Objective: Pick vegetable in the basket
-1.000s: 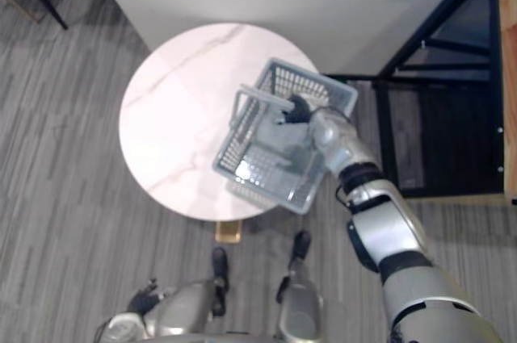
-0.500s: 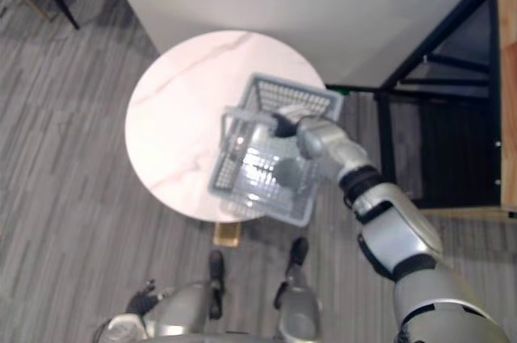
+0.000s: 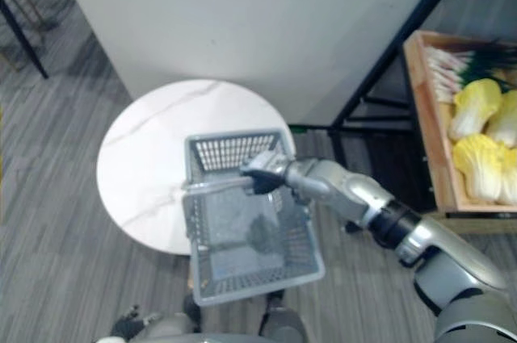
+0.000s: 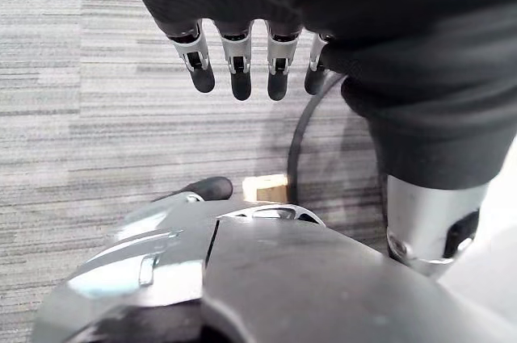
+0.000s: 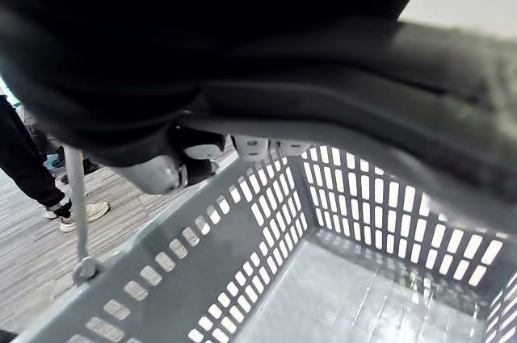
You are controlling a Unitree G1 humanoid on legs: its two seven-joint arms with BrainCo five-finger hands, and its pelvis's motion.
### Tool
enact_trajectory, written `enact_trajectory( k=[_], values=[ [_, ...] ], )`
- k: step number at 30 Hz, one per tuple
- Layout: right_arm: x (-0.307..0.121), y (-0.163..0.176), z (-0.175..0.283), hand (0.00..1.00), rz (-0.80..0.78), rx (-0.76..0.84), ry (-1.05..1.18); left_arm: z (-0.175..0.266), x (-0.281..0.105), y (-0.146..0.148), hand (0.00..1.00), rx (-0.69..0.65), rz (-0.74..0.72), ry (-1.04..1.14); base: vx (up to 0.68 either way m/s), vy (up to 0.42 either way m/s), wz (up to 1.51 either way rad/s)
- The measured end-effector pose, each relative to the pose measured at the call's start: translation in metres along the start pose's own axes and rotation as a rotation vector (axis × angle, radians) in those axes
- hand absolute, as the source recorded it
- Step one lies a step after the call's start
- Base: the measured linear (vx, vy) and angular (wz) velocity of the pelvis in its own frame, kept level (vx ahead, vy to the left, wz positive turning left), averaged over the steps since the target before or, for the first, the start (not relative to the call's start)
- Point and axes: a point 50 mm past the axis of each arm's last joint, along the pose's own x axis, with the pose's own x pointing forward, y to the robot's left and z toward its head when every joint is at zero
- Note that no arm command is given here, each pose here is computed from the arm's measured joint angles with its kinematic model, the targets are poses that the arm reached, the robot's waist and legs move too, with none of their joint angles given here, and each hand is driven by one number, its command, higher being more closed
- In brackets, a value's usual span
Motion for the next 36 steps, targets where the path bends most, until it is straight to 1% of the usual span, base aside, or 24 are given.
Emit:
enact_trajectory(
  k=[5, 12, 17, 18, 23, 25, 27, 30, 32, 33, 36],
  values=[
    [-0.016, 0.01, -0.007, 1.0, 0.03, 0.023, 0.034, -0.005, -0.001, -0.001, 0.0, 0.003, -0.002, 0.02, -0.03, -0.045, -0.17],
    [-0.048, 0.045, -0.019, 1.0, 0.054, 0.121, 0.147, -0.011, -0.003, -0.001, 0.0, 0.005, 0.004, 0.036, 0.0, -0.006, 0.02],
    [-0.068, 0.072, -0.017, 1.0, 0.061, 0.197, 0.199, -0.015, -0.004, 0.0, 0.0, 0.003, 0.017, 0.047, -0.03, -0.006, 0.09],
    [-0.071, 0.077, -0.015, 1.0, 0.065, 0.192, 0.199, -0.017, -0.005, 0.0, 0.0, 0.0, 0.021, 0.051, -0.04, -0.004, 0.11],
    [-0.087, 0.089, -0.013, 1.0, 0.042, 0.226, 0.244, -0.025, -0.008, 0.003, 0.0, -0.013, 0.034, 0.074, -0.08, 0.007, -0.01],
    [-0.092, 0.087, -0.01, 1.0, 0.006, 0.214, 0.254, -0.027, -0.008, 0.004, 0.0, -0.011, 0.035, 0.078, -0.07, 0.077, -0.12],
    [-0.091, 0.074, -0.006, 1.0, -0.059, 0.175, 0.236, -0.026, -0.008, 0.006, 0.0, 0.018, 0.034, 0.074, -0.15, 0.134, -0.67],
    [-0.085, 0.063, -0.002, 1.0, -0.123, 0.125, 0.217, -0.025, -0.007, 0.007, 0.0, 0.038, 0.029, 0.078, -0.21, 0.147, -1.45],
    [-0.082, 0.064, 0.001, 1.0, -0.129, 0.126, 0.202, -0.024, -0.006, 0.004, 0.0, 0.056, 0.017, 0.079, -0.19, 0.153, -1.66],
    [-0.077, 0.063, 0.0, 1.0, -0.135, 0.099, 0.193, -0.024, -0.006, 0.003, 0.0, 0.07, 0.014, 0.079, -0.16, 0.15, -1.94],
    [-0.068, 0.06, -0.008, 1.0, -0.153, 0.09, 0.217, -0.023, -0.006, 0.007, 0.0, 0.118, 0.01, 0.074, -0.12, 0.007, -1.63]
  ],
)
